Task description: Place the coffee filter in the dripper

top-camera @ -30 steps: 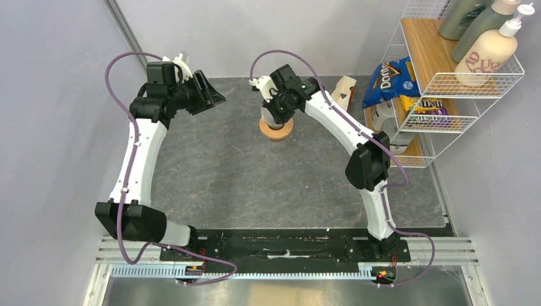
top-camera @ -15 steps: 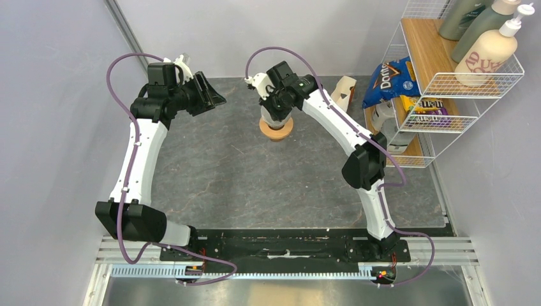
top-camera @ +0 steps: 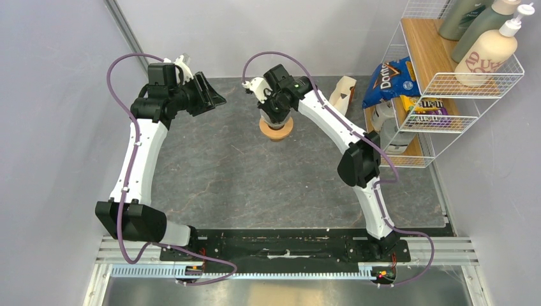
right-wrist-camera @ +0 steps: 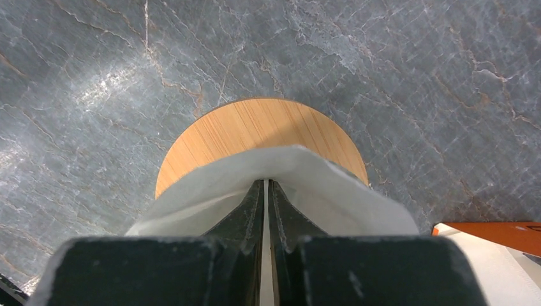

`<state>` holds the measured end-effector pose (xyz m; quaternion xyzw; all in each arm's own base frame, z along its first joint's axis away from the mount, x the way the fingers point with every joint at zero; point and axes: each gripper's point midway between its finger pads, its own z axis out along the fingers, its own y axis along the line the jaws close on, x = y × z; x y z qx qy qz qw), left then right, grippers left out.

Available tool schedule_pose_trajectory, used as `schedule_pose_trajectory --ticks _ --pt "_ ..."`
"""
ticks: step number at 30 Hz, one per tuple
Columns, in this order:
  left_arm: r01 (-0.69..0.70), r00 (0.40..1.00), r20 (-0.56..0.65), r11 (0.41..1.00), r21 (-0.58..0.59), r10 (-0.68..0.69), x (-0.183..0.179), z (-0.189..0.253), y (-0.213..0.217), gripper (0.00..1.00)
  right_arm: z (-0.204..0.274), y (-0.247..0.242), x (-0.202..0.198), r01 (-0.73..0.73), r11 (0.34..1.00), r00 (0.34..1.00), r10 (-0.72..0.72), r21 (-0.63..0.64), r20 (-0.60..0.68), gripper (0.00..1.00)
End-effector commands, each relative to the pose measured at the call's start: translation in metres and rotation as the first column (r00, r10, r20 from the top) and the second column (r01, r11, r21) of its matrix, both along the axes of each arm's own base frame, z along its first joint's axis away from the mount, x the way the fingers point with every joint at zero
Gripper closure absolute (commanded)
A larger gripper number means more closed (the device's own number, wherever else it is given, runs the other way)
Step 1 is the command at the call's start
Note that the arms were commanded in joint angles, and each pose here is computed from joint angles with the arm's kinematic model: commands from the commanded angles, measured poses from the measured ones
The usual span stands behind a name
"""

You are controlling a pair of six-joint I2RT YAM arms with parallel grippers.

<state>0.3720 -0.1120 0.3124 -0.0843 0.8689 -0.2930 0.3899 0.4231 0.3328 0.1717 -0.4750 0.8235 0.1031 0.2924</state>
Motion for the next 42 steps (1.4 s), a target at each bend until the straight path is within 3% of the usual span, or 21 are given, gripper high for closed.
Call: schedule_pose_trajectory --ticks 1,15,42 --pt "0.035 0.997 0.074 0.999 0.004 -0.035 -0.001 0.014 -0.001 0.42 0.003 0.003 0.003 -0.027 1.0 0.999 0.027 -0.006 0.017 0.89" --pt "0.04 0.998 0.058 0.999 0.0 -0.04 -0.002 0.008 -0.002 0.43 -0.012 0.0 -0.003 -0.06 0.997 0.998 0.06 -0.038 -0.025 0.89" --pt "0.076 0.992 0.107 0.997 -0.01 -0.075 0.012 0.012 -0.008 0.41 0.105 0.005 -0.006 -0.023 0.986 0.988 -0.002 0.166 0.152 0.89"
